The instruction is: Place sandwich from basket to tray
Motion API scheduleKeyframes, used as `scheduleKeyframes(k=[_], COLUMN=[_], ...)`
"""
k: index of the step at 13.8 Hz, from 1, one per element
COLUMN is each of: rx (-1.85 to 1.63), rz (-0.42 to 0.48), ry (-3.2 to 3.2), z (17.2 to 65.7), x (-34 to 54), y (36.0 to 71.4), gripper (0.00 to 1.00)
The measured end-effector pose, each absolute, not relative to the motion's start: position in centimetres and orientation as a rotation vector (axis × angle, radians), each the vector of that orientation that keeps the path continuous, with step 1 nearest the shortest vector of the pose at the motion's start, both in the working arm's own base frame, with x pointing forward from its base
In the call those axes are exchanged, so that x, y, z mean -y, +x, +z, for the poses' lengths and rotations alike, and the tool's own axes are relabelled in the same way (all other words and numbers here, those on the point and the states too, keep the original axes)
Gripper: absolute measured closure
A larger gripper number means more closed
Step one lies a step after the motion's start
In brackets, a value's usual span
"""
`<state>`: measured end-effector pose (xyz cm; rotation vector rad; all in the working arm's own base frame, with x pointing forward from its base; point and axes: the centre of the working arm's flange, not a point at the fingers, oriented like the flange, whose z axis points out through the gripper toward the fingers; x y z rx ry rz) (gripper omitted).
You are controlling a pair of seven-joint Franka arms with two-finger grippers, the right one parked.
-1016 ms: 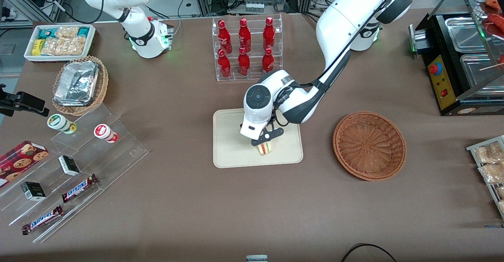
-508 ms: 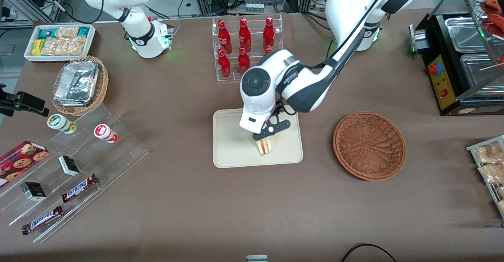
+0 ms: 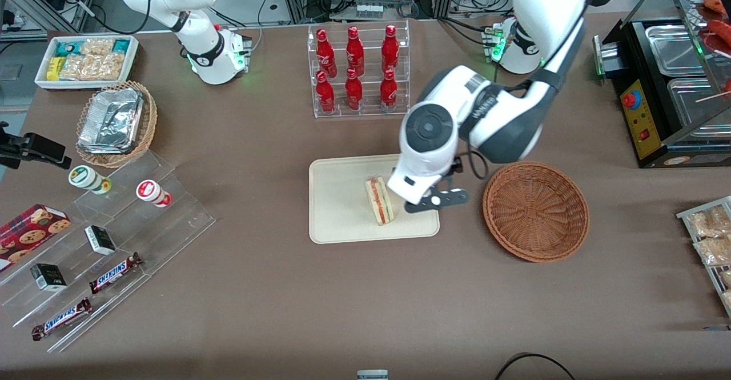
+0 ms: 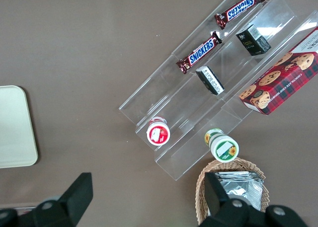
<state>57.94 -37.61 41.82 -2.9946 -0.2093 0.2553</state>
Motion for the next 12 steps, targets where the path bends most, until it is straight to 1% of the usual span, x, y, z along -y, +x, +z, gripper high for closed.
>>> scheduleKeyframes(k=[3, 5, 9, 10, 12], rx=[0.066, 0.002, -0.145, -0.180, -0.277], rz=[0.300, 0.325, 0.312, 0.321, 0.377], ry=[-2.988, -3.007, -3.024, -3.028, -3.031], z=[42.0, 43.6, 47.3, 48.1, 49.9], x=[32.0, 27.9, 22.1, 20.9, 17.8], y=[59.1, 59.1, 58.0, 57.6, 56.7], gripper=[0.00, 0.00, 0.00, 0.00, 0.00])
